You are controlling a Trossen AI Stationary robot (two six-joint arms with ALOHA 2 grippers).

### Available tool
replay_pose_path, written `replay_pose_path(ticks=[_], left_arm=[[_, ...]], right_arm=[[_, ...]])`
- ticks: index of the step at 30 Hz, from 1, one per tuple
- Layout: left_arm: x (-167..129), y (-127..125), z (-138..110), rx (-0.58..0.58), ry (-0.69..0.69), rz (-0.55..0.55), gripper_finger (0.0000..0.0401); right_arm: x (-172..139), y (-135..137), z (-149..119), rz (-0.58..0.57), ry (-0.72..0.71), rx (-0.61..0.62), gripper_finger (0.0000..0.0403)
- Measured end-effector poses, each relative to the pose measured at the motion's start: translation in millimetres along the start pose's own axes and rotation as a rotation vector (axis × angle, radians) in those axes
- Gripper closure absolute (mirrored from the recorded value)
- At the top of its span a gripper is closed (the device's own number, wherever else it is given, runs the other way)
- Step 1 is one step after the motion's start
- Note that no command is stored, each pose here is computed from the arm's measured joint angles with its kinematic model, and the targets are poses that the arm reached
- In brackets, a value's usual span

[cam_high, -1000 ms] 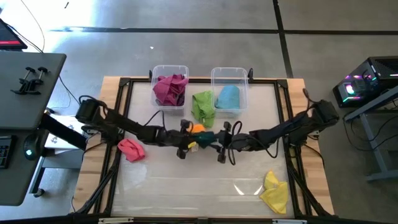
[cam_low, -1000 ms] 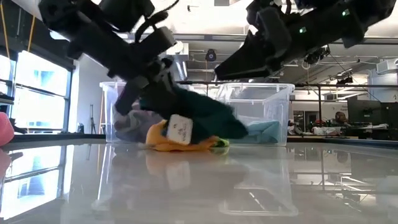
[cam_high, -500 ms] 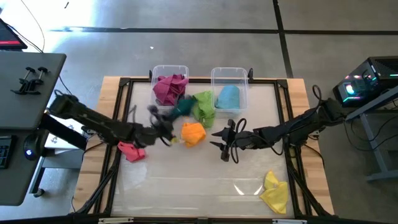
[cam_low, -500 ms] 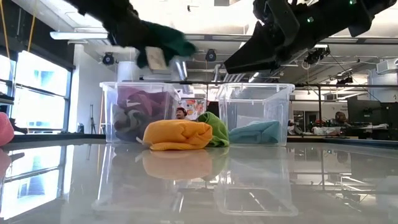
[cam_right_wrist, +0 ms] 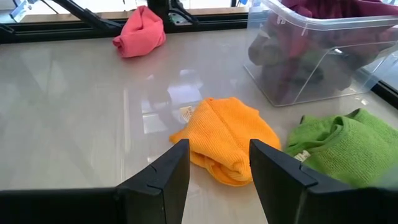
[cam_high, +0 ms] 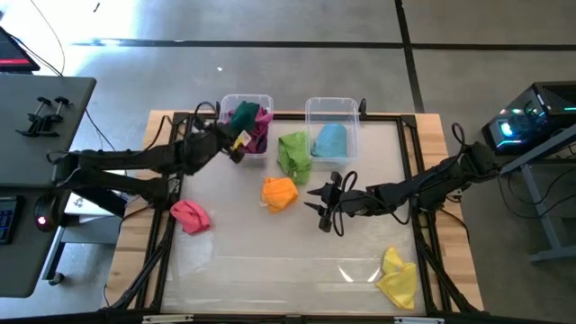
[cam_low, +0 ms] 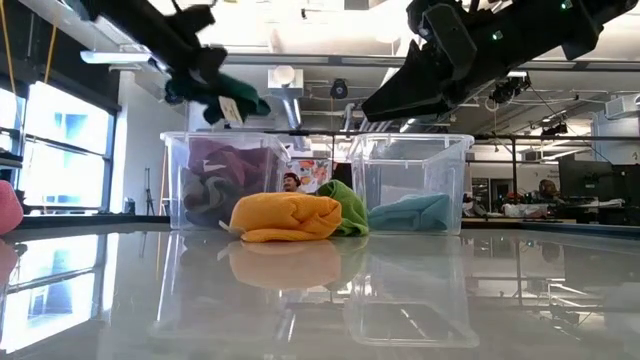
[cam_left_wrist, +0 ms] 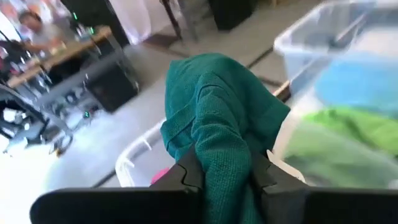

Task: Sort towels by color in basket
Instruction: Put the dark green microfiber cloth into the left transparent bin

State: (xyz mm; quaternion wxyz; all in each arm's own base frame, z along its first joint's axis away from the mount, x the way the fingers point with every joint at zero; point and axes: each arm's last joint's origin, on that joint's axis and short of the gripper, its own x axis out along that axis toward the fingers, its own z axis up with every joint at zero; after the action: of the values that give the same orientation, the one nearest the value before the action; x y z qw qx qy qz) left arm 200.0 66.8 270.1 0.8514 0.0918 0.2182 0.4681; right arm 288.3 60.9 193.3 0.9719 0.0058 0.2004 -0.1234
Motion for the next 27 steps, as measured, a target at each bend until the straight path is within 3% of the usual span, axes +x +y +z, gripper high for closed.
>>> replay_pose_path(ticks=[6,12,18,27], left_arm=[[34.1,5.4,-8.8,-0.050,0.070,0.047,0.0340],[47.8,7.9,-11.3,-0.092,0.077,0.006,0.0269],[29.8,14.2,-1.4,-0.111,0.051,-0.012,0.0212],[-0.4,23.5,15.9,-0.132,-0.012,-0.075,0.0204]], right_arm=[[0.0,-0.1,-0.4,0.000,0.003,-0.001,0.0242],[-0.1,0.1,-0.6,0.000,0.004,0.001,0.0242],[-0.1,0.0,-1.0,0.000,0.007,-0.003,0.0242],[-0.2,0.5,-1.2,0.001,0.008,0.004,0.0242]])
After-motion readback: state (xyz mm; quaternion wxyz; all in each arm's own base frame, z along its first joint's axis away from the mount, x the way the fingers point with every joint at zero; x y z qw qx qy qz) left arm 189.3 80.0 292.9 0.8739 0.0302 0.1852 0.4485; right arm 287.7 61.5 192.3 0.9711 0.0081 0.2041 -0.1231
